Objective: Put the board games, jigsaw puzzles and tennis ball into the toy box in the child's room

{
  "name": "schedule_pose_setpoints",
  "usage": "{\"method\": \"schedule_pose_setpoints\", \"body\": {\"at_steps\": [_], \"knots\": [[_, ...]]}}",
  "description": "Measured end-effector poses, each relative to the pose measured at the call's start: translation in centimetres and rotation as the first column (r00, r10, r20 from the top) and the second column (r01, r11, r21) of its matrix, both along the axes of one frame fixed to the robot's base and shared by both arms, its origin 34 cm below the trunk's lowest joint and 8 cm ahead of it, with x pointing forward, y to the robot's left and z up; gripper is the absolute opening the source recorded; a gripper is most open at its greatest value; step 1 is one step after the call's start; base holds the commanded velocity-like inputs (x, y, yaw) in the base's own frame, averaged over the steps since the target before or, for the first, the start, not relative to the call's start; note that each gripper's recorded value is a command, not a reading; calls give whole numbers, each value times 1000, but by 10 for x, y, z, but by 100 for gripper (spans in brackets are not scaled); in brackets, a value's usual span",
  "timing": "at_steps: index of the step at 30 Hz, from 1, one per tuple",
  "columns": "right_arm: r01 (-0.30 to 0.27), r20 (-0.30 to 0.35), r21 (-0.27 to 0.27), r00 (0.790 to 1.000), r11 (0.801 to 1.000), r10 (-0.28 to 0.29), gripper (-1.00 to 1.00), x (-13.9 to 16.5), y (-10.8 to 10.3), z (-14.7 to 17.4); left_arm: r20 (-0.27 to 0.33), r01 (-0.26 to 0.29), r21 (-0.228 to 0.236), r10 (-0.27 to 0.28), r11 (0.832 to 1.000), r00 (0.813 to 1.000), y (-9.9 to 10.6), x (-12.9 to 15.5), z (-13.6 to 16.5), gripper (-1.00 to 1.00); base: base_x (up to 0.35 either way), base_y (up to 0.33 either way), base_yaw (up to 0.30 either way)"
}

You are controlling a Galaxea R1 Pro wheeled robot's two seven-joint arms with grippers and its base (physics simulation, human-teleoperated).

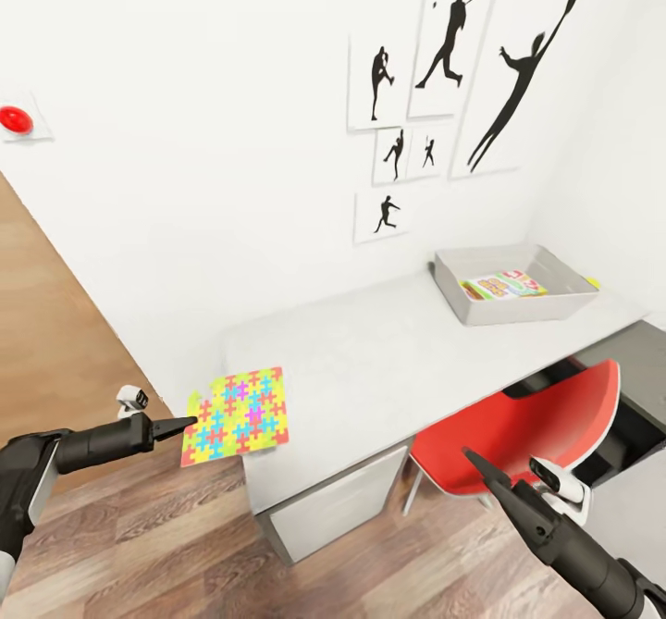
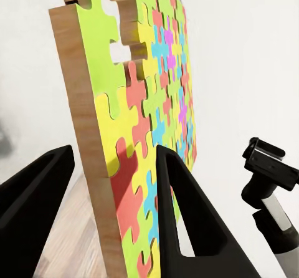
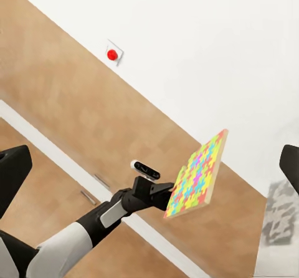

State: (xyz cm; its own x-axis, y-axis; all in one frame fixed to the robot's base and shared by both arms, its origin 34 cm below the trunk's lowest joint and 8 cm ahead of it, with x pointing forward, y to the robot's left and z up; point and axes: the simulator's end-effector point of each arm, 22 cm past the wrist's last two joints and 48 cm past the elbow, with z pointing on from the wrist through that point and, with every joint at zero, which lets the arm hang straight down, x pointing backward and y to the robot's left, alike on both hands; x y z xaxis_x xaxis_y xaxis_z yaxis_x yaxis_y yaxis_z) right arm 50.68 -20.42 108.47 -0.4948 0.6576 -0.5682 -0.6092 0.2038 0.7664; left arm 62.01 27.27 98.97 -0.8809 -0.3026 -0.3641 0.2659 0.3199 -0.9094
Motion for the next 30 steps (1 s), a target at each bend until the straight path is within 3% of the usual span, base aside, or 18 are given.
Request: {"method": "schedule_pose_setpoints", "body": {"at_steps": [6, 30], "knots": [[-1, 11, 1, 1000, 1000, 1, 100, -3, 0, 7, 10, -1, 2, 1, 1000, 1000, 1, -2, 8, -100, -164, 0, 0], [-16, 79, 12, 997, 1000, 15, 100, -13, -1, 29, 52, -13, 26, 12, 1000, 999, 15, -2, 31, -100, -5, 0, 0]]}}
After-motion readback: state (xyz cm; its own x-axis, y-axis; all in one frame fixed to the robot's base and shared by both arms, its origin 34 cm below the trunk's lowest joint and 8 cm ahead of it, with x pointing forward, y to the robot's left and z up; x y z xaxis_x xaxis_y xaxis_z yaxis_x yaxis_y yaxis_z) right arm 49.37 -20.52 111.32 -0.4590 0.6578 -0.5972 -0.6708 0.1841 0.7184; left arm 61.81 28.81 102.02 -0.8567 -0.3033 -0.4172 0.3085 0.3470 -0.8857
